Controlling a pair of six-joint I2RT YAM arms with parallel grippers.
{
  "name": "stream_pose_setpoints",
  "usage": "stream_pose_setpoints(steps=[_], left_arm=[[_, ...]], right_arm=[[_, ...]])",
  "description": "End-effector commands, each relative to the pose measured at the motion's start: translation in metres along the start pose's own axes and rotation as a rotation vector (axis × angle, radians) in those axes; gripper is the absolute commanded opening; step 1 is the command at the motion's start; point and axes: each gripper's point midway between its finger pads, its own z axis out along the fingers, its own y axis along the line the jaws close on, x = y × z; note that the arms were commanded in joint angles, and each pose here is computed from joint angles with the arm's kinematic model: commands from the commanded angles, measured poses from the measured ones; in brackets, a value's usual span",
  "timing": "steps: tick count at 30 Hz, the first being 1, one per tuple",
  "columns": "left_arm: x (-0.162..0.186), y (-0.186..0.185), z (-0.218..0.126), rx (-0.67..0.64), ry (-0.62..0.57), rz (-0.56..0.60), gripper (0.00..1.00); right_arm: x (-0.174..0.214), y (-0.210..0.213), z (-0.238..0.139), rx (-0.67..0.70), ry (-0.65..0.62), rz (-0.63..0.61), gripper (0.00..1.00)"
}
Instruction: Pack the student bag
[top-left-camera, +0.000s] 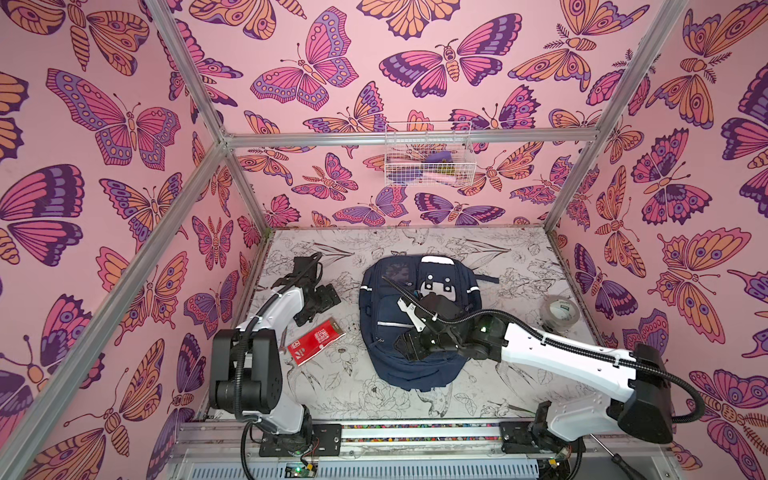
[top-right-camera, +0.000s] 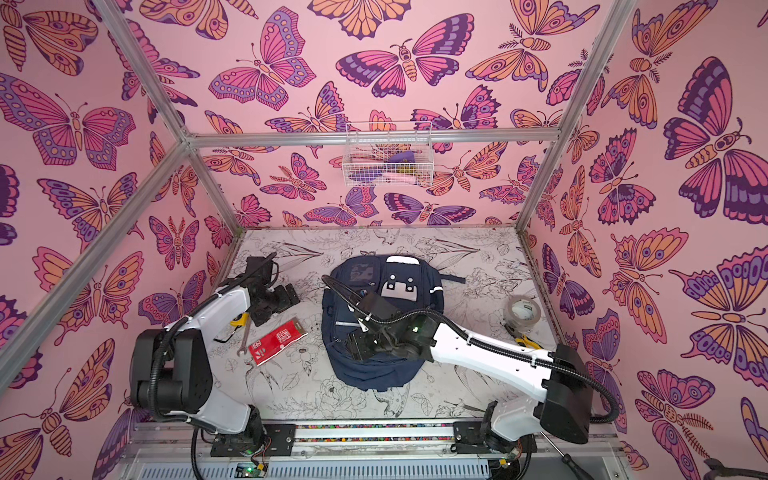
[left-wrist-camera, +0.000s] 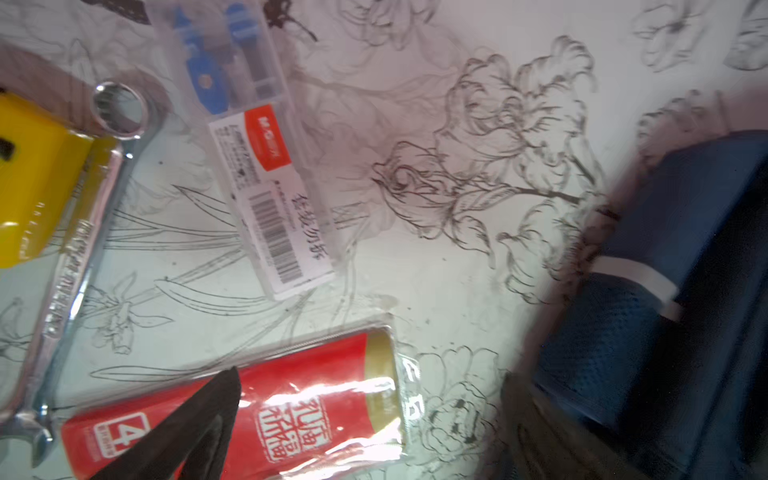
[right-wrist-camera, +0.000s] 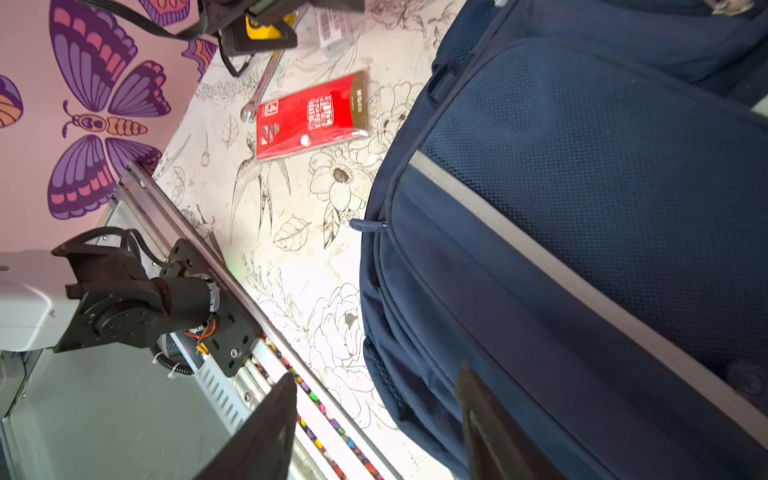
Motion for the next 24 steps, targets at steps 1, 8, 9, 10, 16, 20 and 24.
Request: stream_pose_setpoints(steps=[1, 8, 9, 10, 16, 20, 24], left_arm=[[-0.007, 0.017, 0.001, -0.099, 0.009, 0.043, 0.95], [-0.009, 0.023, 0.028, -0.158, 0.086, 0.05, 0.86], [-0.009, 0.025, 0.032, -0.169, 0.094, 0.049, 0.85], [-0.01, 0.026, 0.034, -0.177, 0.098, 0.044, 0.85], [-0.018, 0.031, 0.046, -0.195, 0.112, 0.029, 0.84], [-0.024, 0.03, 0.051, -0.193, 0.114, 0.029, 0.76], [-0.025, 0.029, 0.058, -0.189, 0.127, 0.033, 0.66]], right_arm=[[-0.013, -0.002, -0.006, 0.011, -0.068, 0.004, 0.63], [-0.014, -0.016, -0.016, 0.053, -0.096, 0.027, 0.57], [-0.014, -0.019, -0.018, 0.055, -0.099, 0.033, 0.56], [-0.013, -0.021, -0.019, 0.057, -0.101, 0.037, 0.56], [-0.013, -0.031, -0.029, 0.058, -0.121, 0.06, 0.54], [-0.013, -0.036, -0.031, 0.069, -0.116, 0.073, 0.46], [-0.016, -0.037, -0.032, 0.072, -0.115, 0.082, 0.37]])
